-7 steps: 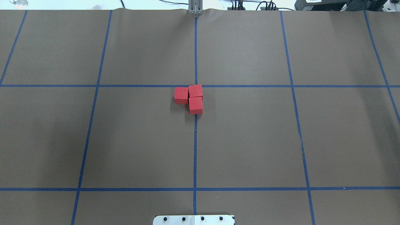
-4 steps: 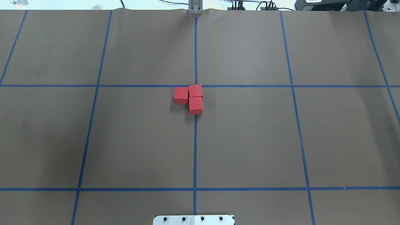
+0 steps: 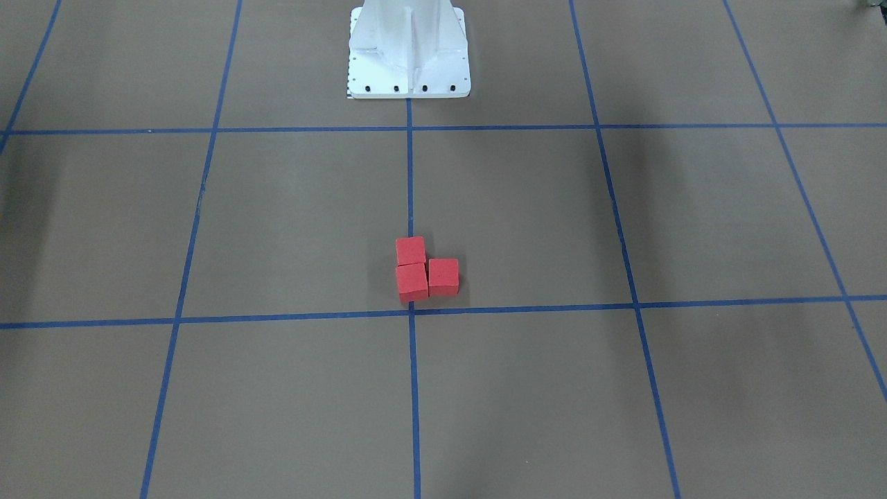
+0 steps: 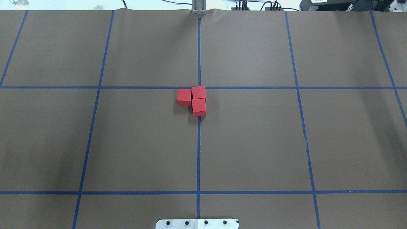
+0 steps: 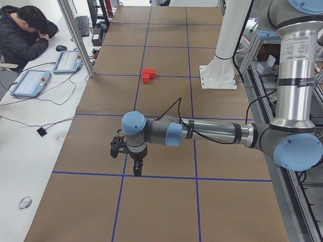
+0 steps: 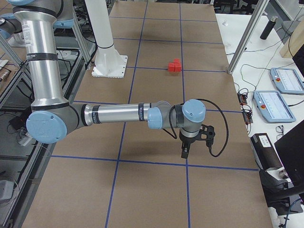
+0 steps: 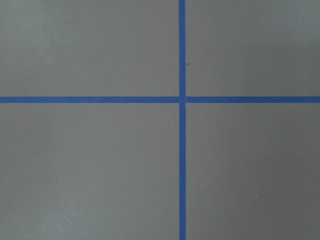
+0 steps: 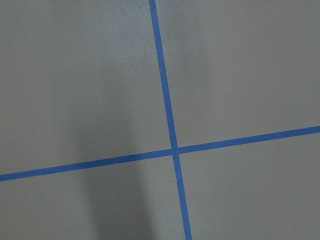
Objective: Form red blocks into L shape at center
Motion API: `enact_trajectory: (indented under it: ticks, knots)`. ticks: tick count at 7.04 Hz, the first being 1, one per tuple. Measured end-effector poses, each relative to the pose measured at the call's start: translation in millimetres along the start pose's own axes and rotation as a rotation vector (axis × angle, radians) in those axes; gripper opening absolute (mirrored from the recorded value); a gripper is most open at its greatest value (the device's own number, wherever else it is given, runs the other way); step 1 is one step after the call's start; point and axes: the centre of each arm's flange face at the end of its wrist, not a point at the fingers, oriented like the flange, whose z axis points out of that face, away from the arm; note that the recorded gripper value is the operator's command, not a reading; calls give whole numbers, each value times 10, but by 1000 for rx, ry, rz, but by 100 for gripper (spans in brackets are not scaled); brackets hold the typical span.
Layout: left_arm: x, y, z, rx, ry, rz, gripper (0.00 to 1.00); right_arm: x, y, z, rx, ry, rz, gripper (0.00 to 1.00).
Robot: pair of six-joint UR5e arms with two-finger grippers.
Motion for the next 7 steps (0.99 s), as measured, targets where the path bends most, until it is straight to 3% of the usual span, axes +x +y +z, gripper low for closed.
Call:
enact_trajectory:
  ticks: [7]
  knots:
    - [-38,-15,10,-1,-16,-5,100,179,167,132,-21,4,12,99]
